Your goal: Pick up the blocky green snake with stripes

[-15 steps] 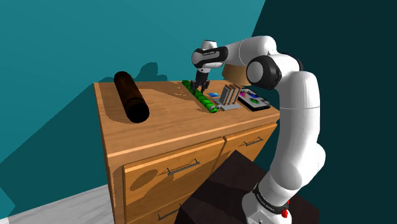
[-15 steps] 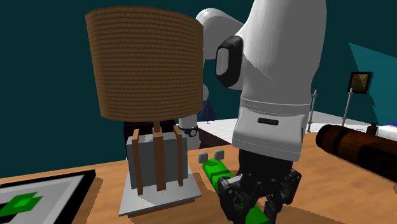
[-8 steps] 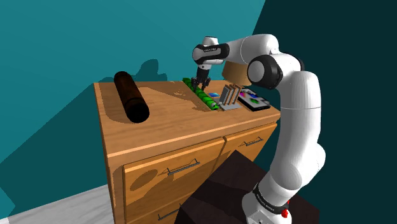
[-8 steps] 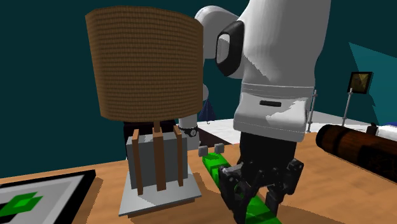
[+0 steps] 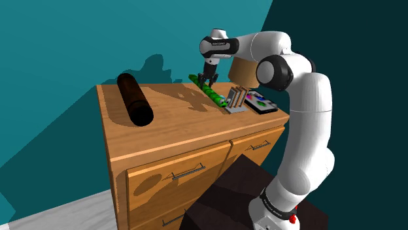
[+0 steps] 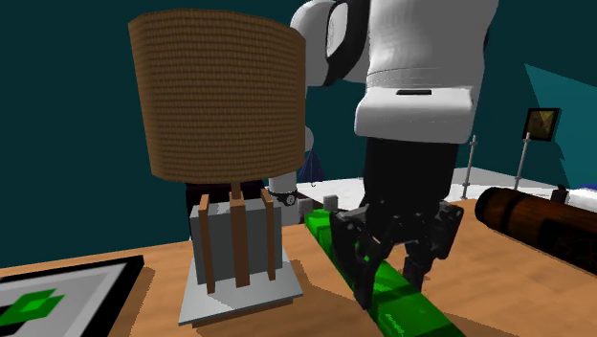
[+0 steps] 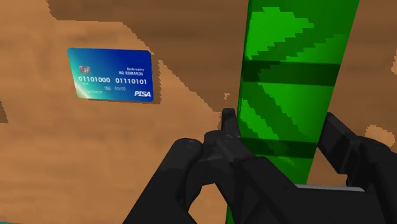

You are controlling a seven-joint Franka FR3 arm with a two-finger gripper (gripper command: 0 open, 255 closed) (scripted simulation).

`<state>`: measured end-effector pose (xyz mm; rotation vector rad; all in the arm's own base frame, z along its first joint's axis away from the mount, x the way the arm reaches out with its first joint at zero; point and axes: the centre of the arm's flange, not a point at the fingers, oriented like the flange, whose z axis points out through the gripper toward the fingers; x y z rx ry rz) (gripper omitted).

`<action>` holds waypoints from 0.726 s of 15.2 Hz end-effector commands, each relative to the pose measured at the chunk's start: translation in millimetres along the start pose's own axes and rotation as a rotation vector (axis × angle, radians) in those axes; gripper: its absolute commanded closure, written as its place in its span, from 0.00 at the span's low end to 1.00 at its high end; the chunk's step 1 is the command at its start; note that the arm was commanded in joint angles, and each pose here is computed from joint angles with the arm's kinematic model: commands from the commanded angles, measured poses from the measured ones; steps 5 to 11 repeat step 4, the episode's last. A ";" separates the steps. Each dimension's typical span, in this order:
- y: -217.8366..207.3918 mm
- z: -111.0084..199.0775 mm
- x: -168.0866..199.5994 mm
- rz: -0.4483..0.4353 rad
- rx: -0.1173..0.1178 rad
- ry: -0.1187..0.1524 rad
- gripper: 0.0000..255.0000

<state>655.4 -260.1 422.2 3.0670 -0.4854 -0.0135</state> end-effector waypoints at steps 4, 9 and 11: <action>0.4 -17.1 -0.4 0.000 0.000 0.001 1.00; 0.4 -17.1 -0.4 0.000 0.000 0.001 1.00; 0.4 -17.1 -0.4 0.000 0.000 0.001 1.00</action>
